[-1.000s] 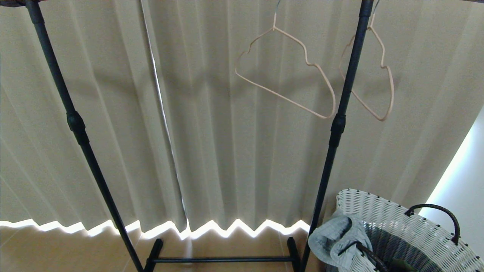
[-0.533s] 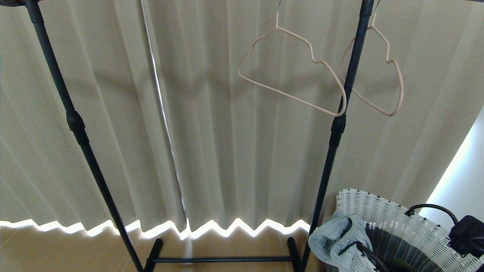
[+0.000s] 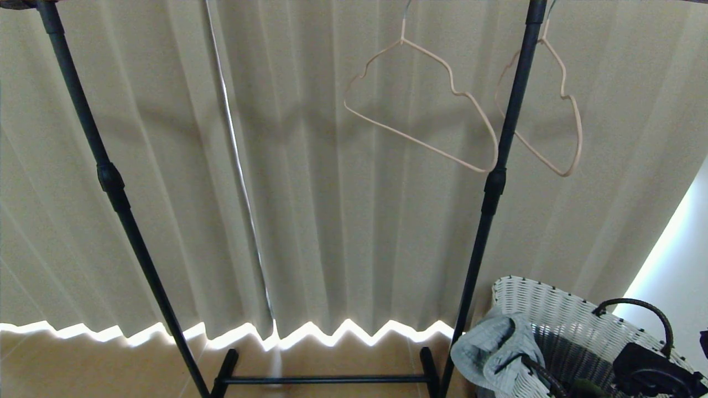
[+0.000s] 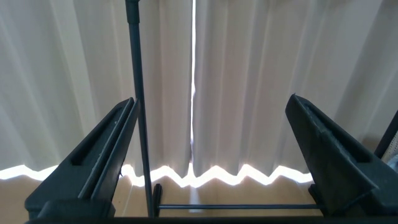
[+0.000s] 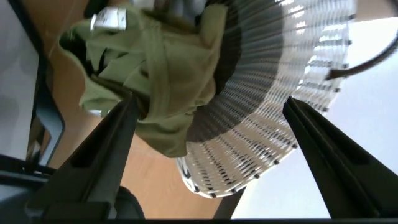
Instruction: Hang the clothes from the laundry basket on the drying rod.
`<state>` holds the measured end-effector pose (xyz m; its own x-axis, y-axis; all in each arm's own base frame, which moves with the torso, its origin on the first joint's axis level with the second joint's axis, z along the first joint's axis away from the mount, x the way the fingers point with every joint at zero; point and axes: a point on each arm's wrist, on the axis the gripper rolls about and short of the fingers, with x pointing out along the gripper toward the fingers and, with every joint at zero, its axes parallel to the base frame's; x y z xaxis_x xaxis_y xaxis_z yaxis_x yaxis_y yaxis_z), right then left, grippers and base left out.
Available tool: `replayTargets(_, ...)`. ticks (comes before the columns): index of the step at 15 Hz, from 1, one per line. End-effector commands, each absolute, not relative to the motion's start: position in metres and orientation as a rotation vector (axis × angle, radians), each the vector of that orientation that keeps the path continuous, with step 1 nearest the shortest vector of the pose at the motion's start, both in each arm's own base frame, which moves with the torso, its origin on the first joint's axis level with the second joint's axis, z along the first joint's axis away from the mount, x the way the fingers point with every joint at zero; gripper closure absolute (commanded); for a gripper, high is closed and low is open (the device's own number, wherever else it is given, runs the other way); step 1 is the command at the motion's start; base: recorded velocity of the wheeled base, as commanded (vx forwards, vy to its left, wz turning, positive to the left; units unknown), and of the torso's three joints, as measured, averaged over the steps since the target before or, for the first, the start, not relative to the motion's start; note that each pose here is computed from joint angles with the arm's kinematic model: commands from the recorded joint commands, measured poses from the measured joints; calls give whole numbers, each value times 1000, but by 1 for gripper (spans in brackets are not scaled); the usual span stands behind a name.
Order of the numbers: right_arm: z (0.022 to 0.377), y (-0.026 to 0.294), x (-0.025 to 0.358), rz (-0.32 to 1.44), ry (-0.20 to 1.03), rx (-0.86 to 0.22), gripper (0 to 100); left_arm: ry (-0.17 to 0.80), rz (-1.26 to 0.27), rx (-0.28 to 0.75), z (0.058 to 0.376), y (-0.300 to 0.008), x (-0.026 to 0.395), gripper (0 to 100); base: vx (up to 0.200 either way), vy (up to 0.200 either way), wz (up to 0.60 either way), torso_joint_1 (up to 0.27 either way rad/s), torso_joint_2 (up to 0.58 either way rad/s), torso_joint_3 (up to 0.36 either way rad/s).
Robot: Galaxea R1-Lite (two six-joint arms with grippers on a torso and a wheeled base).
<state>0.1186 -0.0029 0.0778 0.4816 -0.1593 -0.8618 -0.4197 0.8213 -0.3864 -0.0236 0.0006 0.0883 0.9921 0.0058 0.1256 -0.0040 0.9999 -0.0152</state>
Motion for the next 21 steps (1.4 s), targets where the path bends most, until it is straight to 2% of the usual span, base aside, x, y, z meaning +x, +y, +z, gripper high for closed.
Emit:
replayTargets(1,68,-3,125,191,1136,-614,0,-126,5,-16,88,1,-24,0,0,0,0,0,0,0)
replayTargets(11,51,-7,152,158,1139,-604,0,-126,5,-16,88,1,-24,0,0,0,0,0,0,0)
replayTargets(12,50,-7,153,157,1136,-604,100,-126,5,-16,88,1,-24,0,0,0,0,0,0,0)
replayTargets(17,52,-7,152,145,1105,-606,100,-126,5,-16,88,1,-24,0,0,0,0,0,0,0)
replayTargets(21,77,-7,138,91,947,-610,100,-126,5,-16,88,1,-24,0,0,0,0,0,0,0)
